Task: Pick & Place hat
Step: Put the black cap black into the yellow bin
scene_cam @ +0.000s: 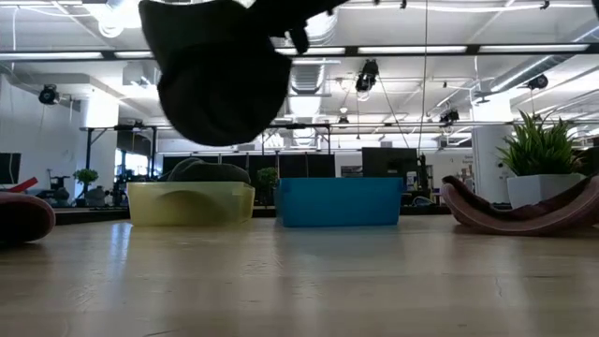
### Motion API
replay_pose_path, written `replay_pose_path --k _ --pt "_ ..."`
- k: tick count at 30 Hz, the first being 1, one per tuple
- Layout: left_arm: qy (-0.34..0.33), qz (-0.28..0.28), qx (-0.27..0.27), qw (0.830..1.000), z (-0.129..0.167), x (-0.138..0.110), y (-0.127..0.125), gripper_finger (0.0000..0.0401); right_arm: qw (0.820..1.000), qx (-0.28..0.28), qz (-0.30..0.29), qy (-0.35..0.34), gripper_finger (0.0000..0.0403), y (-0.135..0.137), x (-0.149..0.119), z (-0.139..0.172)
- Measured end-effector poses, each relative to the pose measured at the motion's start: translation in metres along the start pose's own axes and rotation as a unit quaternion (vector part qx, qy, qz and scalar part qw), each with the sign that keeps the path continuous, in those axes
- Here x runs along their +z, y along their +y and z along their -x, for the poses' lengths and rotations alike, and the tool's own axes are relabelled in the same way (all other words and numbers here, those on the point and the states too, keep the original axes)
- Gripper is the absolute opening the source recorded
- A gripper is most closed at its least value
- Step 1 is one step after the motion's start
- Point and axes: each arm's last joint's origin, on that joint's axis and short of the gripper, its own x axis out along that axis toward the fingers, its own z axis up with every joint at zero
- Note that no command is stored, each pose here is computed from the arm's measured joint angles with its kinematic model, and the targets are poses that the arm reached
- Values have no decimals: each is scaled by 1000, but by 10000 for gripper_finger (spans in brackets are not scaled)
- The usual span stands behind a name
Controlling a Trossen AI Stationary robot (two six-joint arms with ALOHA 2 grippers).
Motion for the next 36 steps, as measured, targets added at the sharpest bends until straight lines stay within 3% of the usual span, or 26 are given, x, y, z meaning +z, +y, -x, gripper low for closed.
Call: replay_pose_path --k 4,8,17,24,29,36 --pt "4 -18 -4 1000 1 1 2 138 997 -27 20 -69 13 -24 12 -23" --pt "3 -34 -9 999 3 5 3 138 989 -58 81 -105 13 -48 24 -44" --pt "-3 -82 -14 997 7 13 6 138 976 -61 197 -69 13 -87 -2 -120" --pt "-7 -82 -16 996 10 18 9 138 927 -132 342 -75 13 -92 -4 -141" --pt "-10 -93 -17 995 11 21 11 138 914 -124 383 -46 13 -94 -19 -145" --pt "-15 -102 -3 995 11 20 12 138 896 -96 433 34 13 -90 -61 -153"
